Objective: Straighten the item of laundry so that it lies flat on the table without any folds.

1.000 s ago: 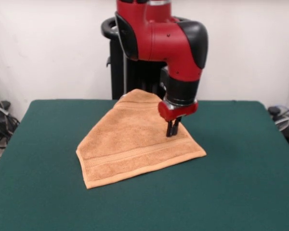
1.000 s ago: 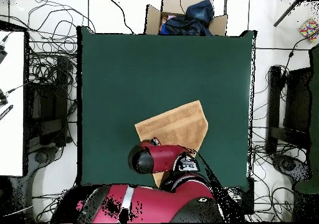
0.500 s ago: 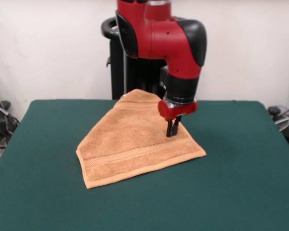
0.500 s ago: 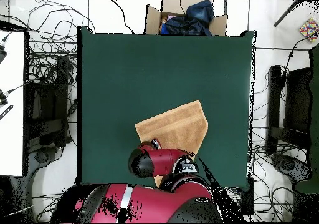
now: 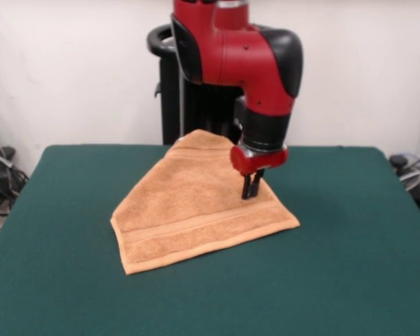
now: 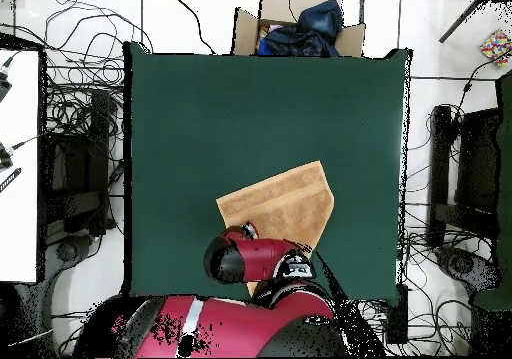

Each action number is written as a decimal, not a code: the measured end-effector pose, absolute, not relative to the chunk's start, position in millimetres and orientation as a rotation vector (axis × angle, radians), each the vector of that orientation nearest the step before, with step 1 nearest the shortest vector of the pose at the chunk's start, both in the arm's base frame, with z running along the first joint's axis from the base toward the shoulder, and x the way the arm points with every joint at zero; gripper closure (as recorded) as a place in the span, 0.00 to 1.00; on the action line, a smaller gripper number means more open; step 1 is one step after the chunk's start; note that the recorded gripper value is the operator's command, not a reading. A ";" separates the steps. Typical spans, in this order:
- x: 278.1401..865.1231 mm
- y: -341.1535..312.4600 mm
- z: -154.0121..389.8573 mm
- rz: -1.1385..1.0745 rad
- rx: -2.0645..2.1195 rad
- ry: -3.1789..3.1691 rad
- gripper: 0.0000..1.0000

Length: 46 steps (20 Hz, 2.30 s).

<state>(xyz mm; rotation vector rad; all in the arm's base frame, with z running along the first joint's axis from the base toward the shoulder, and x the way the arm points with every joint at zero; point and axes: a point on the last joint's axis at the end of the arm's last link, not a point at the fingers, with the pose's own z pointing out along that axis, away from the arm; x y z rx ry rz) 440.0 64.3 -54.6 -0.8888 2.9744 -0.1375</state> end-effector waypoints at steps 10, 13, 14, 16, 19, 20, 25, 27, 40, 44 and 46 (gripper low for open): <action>446.6 68.2 -55.2 -0.168 -0.753 3.060 1.00; 449.5 70.2 -55.4 -0.185 -0.690 3.095 1.00; 450.3 70.4 -55.4 -0.187 -0.674 3.104 1.00; 451.6 70.5 -55.5 -0.188 -0.648 3.117 1.00; 453.9 70.3 -55.5 -0.183 -0.597 3.141 1.00; 454.4 70.3 -55.5 -0.182 -0.588 3.145 1.00; 455.9 69.7 -55.5 -0.177 -0.553 3.158 1.00; 455.9 69.6 -55.5 -0.176 -0.551 3.159 1.00; 456.6 62.7 -54.4 -0.093 -0.509 3.151 1.00; 451.8 60.7 -54.0 -0.079 -0.527 3.106 1.00; 449.1 60.3 -53.9 -0.080 -0.536 3.084 1.00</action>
